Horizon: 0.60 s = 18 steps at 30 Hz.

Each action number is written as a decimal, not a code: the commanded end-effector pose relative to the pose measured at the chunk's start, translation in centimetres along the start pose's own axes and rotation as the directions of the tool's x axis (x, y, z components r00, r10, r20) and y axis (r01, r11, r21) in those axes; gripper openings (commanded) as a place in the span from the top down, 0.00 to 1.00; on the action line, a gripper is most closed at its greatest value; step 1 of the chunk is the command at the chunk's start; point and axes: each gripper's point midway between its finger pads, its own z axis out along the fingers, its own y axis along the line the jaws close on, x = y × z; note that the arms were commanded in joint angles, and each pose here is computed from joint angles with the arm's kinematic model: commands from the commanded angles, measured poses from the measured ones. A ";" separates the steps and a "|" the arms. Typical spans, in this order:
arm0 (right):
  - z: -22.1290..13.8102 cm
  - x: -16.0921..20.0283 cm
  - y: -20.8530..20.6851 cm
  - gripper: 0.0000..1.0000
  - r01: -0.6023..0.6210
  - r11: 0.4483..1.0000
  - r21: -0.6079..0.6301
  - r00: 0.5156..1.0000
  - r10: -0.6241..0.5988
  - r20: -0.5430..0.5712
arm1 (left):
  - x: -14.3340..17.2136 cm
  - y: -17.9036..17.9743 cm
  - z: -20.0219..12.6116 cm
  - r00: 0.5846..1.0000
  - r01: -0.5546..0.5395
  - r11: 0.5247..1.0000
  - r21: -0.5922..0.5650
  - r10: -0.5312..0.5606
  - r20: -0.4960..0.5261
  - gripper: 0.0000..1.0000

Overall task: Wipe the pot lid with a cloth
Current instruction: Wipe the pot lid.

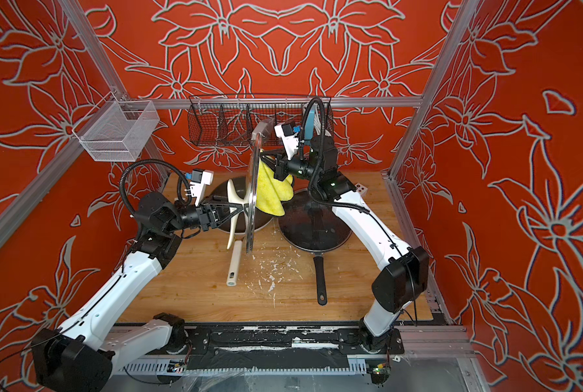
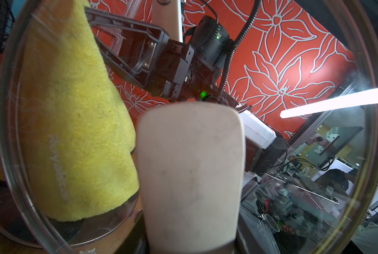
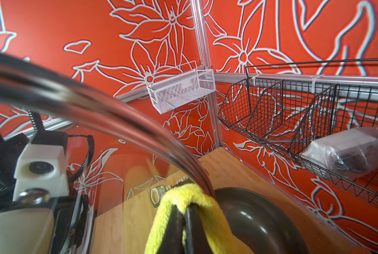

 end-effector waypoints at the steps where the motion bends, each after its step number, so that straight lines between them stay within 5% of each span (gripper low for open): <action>1: 1.1 1.9 -0.6 1.00 -0.042 0.999 -0.017 0.999 0.042 -0.011 | -3.8 -9.7 -0.8 0.913 -0.408 0.895 0.179 0.394 0.109 1.00; 18: 1.7 6.6 2.1 1.00 -0.107 0.990 -0.092 0.992 0.100 -0.077 | -5.2 -7.6 -0.5 0.899 -0.414 0.905 0.093 0.392 0.194 1.00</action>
